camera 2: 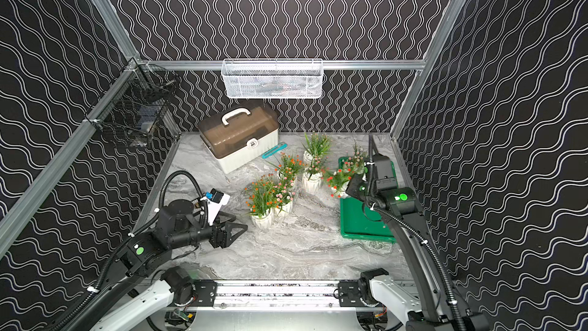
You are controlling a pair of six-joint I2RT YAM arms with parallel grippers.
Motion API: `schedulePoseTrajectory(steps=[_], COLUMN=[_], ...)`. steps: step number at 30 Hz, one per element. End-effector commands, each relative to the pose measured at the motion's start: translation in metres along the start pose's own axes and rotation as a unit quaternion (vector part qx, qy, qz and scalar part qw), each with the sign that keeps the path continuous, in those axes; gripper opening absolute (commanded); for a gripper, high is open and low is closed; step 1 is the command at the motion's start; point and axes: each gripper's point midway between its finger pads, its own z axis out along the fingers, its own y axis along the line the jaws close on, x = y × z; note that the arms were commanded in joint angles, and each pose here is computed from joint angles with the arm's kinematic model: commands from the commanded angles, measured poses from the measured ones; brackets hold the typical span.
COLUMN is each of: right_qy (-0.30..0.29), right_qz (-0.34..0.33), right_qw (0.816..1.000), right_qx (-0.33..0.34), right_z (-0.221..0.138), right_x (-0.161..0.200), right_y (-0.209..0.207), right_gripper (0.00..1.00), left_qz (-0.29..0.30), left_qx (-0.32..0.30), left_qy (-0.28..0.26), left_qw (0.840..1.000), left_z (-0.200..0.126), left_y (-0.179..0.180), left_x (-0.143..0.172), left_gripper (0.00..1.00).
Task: Put the potted gypsophila into the storage box
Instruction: Pick up the baby's breath potted plant from the center of the board, then place the baby's breath potted plant at the storage box.
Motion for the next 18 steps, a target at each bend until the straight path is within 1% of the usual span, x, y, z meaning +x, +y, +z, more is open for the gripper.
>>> schedulePoseTrajectory(steps=[1,3,7,8,12,15,18], right_qy=[-0.021,-0.023,-0.031,-0.026,-0.03,-0.029,-0.031], right_qz=[0.014,0.03,0.08,0.093,0.137,0.173,0.196], right_qw=[1.0,0.999,0.996,0.995,0.99,0.984,0.98], right_qx=[-0.009,-0.001,0.002,0.008,0.023,0.021,0.031], right_z=[-0.002,0.001,0.01,0.018,0.031,0.04,0.049], right_x=[-0.016,-0.022,-0.036,-0.034,-0.043,-0.049,-0.054], right_y=[-0.004,-0.015,-0.039,-0.049,-0.079,-0.099,-0.114], right_gripper=[0.0,0.0,0.0,0.0,0.0,0.0,0.0], left_qz=[0.021,0.03,0.054,0.061,0.079,0.084,0.082], left_qx=[0.019,0.024,0.039,0.039,0.036,0.035,0.037], left_qy=[-0.019,-0.032,-0.078,-0.091,-0.127,-0.134,-0.123], left_qw=[0.999,0.999,0.995,0.993,0.988,0.987,0.988], left_z=[-0.001,-0.004,-0.015,-0.019,-0.029,-0.031,-0.028], left_y=[-0.007,-0.01,-0.017,-0.017,-0.018,-0.018,-0.018], left_x=[-0.007,-0.009,-0.016,-0.017,-0.022,-0.022,-0.021], left_gripper=[0.78,0.78,0.78,0.79,0.81,0.81,0.81])
